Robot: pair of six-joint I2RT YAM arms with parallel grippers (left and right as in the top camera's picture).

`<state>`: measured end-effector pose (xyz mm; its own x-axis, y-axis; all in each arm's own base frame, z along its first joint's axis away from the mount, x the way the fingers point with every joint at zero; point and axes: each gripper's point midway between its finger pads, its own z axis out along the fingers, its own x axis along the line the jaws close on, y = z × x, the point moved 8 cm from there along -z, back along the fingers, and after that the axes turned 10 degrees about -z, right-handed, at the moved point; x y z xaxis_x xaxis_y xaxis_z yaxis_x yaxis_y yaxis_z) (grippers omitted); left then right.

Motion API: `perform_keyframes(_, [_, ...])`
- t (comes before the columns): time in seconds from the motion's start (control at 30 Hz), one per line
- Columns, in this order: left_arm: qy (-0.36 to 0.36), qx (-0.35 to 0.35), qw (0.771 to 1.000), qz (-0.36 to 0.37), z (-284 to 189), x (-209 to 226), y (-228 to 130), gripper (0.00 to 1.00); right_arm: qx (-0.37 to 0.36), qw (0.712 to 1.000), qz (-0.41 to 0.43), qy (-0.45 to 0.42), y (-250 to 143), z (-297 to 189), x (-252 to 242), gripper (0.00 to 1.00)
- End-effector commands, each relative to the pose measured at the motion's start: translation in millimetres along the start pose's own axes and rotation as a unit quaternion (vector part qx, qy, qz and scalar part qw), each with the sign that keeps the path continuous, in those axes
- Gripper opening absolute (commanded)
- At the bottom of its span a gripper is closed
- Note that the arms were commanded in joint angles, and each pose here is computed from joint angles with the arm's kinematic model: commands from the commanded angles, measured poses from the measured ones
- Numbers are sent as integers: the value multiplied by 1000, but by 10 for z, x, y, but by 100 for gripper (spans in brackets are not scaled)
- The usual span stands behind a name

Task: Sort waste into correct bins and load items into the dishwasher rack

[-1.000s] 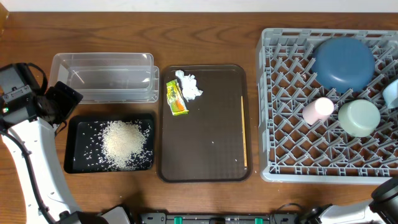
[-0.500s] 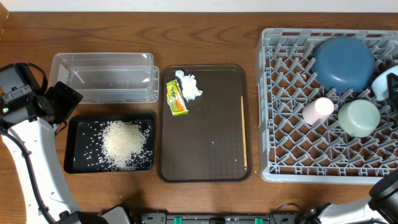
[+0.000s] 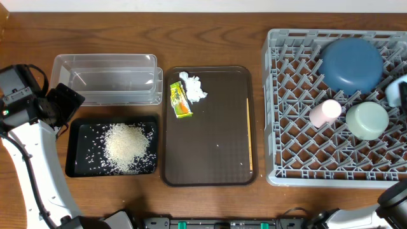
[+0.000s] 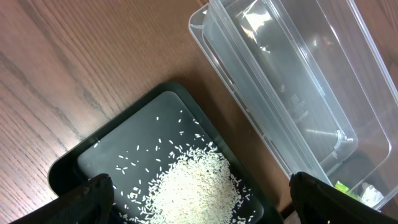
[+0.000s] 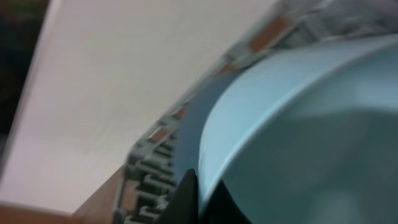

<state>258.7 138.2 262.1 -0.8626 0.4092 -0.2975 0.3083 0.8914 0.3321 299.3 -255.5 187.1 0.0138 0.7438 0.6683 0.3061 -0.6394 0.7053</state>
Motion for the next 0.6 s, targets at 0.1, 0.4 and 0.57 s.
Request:
perform_keyframes(0.1, [6, 1, 1000, -5, 25, 21, 2, 93, -7, 995, 64, -76, -150, -167, -327, 9])
perform_keyframes(0.4, [6, 1, 1000, -5, 25, 21, 2, 93, -12, 995, 71, -74, -77, -231, -183, 12])
perform_keyframes(0.57, [6, 1, 1000, -5, 25, 21, 2, 93, -27, 996, 45, -70, 80, -367, 144, 27])
